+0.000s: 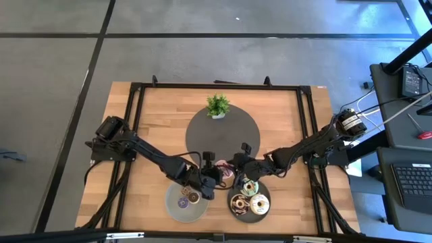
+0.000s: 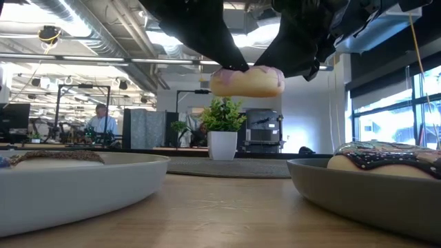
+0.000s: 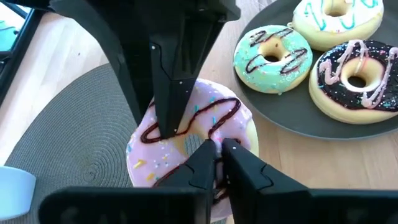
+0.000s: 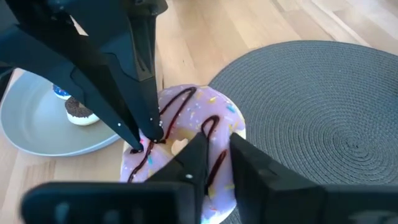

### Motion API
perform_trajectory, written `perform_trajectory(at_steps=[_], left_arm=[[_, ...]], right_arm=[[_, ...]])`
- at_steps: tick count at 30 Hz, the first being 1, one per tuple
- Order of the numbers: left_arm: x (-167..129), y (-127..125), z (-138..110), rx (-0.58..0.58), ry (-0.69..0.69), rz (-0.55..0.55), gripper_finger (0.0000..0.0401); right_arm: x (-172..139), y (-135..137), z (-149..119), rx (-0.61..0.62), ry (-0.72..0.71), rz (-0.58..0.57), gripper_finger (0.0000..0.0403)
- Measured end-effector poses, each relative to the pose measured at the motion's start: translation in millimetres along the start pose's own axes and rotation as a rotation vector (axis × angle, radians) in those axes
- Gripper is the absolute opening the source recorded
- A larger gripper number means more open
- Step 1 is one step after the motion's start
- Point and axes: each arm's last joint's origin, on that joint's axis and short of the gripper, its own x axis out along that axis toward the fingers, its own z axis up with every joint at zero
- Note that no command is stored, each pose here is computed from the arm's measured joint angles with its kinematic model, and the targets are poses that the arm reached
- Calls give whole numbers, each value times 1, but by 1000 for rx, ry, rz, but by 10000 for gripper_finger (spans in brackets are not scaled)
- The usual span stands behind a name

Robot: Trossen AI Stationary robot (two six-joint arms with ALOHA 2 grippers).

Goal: Pick & Place donuts
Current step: Put the big purple donut on the black plate

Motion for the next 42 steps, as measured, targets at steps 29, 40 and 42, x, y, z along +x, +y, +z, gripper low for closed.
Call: perform_trajectory(at_steps=[29, 40, 42], left_arm=[[-54, 16, -16, -132, -27, 51, 165], [-48, 20, -13, -163, -45, 65, 164], [-48, 20, -13, -163, -43, 66, 164]], right_arm=[[-43, 51, -22, -41, 218, 502, 37], [-61, 56, -55, -49, 302, 233, 52], [-63, 57, -57, -55, 311, 234, 51]])
